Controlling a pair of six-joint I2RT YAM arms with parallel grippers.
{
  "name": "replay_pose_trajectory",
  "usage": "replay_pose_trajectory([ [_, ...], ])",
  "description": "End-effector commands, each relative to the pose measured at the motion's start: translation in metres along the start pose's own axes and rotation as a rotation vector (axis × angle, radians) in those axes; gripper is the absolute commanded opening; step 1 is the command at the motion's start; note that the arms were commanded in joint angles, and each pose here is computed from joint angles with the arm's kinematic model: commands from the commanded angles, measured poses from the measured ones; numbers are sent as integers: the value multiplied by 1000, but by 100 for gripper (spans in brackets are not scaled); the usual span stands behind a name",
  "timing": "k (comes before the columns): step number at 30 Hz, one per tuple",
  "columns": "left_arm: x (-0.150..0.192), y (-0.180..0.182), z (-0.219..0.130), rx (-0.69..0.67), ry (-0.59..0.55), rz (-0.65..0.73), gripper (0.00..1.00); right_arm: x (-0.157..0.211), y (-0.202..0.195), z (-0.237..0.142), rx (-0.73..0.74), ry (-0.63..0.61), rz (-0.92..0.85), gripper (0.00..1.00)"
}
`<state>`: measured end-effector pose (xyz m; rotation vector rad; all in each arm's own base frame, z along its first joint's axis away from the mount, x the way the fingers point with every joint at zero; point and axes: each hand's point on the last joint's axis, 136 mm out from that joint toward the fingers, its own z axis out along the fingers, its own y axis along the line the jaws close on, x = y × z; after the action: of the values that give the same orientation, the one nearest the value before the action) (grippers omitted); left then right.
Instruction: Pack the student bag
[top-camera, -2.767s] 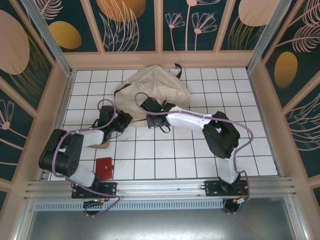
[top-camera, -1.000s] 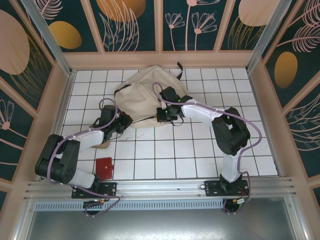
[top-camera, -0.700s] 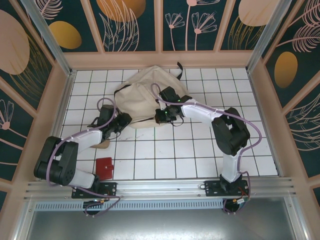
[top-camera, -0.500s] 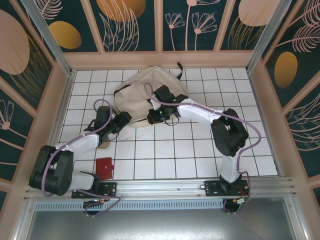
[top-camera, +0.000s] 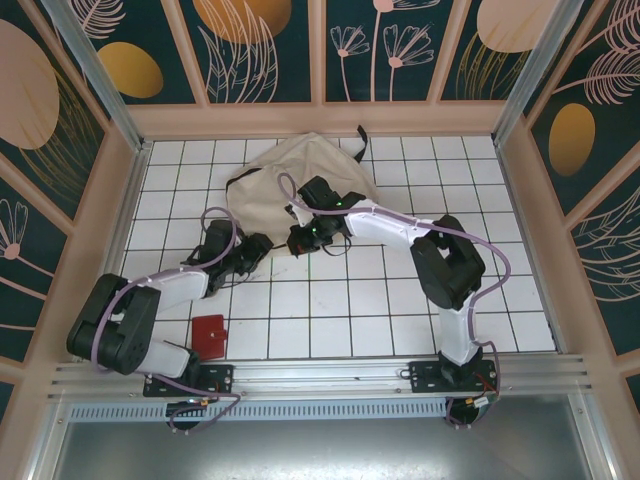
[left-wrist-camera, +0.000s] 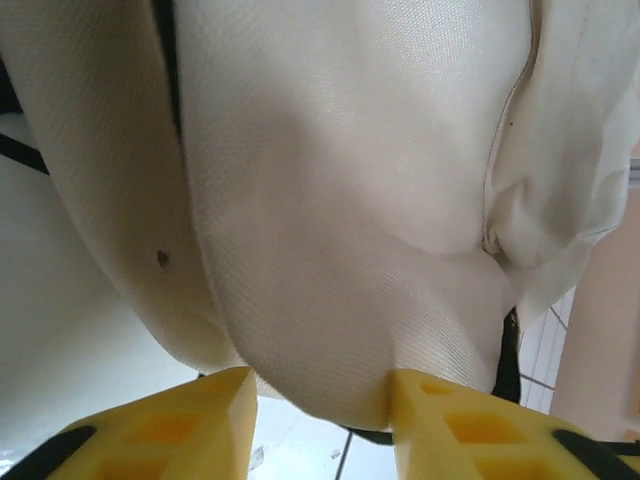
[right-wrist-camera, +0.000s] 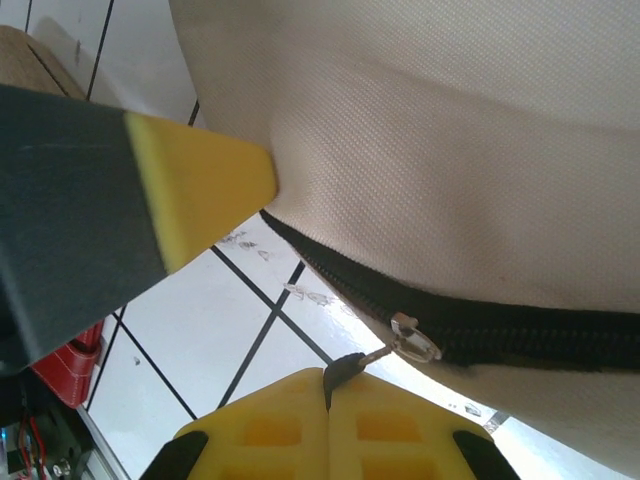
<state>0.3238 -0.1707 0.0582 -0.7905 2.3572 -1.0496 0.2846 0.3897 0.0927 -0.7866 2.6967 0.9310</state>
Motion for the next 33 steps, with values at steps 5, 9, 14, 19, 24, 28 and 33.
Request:
replay_pose_trajectory([
  [5, -19, 6, 9, -61, -84, -14, 4, -1, 31, -40, -83, -52, -74, 0],
  [9, -13, 31, 12, -141, -70, -30, 0, -12, 10, -57, -49, -130, 6, 0],
  [14, -10, 54, 7, -220, -84, -32, 0, -20, -60, -79, 219, -216, 157, 0],
  [19, -8, 55, 6, -221, -76, -27, 0, -15, -101, -83, 393, -214, 217, 0],
  [24, -6, 41, 8, -163, -54, -7, 0, -14, -99, -75, 365, -208, 218, 0],
  [28, -5, 12, 9, -69, -11, 55, 5, -17, -88, -77, 299, -243, 232, 7],
  [33, 17, -29, 11, 25, 103, 175, 0, -16, -92, -72, 280, -301, 348, 33],
])
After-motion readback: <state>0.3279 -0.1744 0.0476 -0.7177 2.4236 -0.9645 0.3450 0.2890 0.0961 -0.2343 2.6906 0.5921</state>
